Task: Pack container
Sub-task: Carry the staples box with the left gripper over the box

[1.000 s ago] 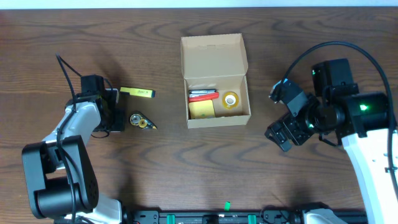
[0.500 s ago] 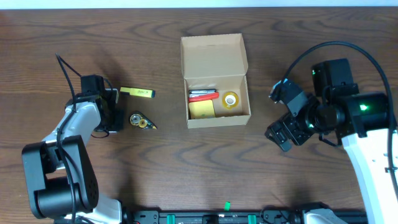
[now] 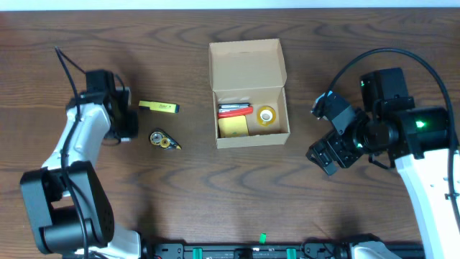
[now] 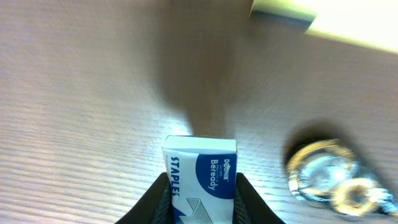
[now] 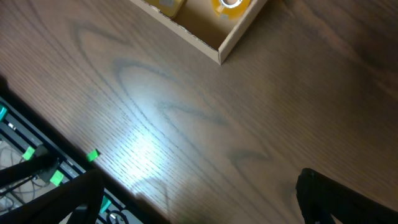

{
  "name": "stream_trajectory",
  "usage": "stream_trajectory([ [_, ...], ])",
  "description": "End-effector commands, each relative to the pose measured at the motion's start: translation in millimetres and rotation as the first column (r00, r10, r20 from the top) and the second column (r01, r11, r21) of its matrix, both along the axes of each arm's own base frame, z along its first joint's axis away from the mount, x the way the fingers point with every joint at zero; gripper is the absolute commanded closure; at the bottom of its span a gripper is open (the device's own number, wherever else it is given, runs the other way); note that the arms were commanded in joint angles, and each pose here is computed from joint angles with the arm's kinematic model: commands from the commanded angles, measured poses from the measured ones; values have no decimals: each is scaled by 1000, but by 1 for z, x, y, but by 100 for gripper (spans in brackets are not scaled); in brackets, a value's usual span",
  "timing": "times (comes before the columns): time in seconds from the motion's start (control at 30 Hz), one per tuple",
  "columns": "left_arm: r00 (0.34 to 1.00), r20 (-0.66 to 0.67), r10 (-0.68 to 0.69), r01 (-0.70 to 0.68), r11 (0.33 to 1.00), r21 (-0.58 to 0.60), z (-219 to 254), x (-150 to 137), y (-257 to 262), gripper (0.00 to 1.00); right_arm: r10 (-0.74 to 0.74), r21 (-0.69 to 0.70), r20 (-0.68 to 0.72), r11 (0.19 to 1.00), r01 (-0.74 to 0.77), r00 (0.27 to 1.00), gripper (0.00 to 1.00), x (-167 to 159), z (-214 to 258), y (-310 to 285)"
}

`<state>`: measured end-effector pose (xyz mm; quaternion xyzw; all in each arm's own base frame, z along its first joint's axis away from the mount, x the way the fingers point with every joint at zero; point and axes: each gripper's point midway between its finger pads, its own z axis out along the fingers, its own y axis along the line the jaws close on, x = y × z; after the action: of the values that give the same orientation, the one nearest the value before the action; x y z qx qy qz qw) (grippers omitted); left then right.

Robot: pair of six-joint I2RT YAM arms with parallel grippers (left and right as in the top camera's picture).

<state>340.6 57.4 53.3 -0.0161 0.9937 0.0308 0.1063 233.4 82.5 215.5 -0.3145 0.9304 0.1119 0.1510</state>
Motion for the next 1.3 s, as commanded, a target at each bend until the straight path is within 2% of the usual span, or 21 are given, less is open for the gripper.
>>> stream_trajectory([
  [0.0, 993, 80, -88, 87, 996, 17, 40, 22, -19, 81, 2, 2, 15, 1000, -2, 1000, 1, 0, 3, -1],
  [0.13, 952, 147, -267, 264, 964, 41, 71, 43, -76, 81, 2, 2, 15, 1000, -2, 1000, 1, 0, 3, -1],
  [0.3, 849, 252, -464, 461, 884, 74, 94, 57, -158, 85, 2, 2, 15, 1000, -2, 1000, 1, 0, 3, -1],
  [0.4, 734, 320, -599, 610, 789, 76, 102, 53, -220, 86, 2, 2, 15, 1000, -2, 1000, 1, 0, 3, -1],
  [0.47, 676, 363, -641, 665, 743, 74, 107, 49, -251, 87, 2, 2, 15, 1000, -2, 1000, 1, 0, 3, -1],
  [0.6, 618, 401, -677, 711, 698, 83, 112, 44, -280, 89, 2, 2, 15, 1000, -2, 1000, 1, 0, 3, -1],
  [0.83, 532, 442, -722, 797, 604, 28, 102, 37, -321, 90, 2, 2, 15, 1000, -2, 1000, 1, 0, 3, -1],
  [1.0, 447, 408, -796, 857, 511, 60, 87, 27, -338, 90, 2, 2, 15, 1000, -2, 1000, 1, 0, 3, -1],
  [1.27, 385, 375, -843, 899, 434, 53, 69, 16, -352, 89, 2, 2, 15, 1000, -2, 1000, 1, 0, 3, -1],
])
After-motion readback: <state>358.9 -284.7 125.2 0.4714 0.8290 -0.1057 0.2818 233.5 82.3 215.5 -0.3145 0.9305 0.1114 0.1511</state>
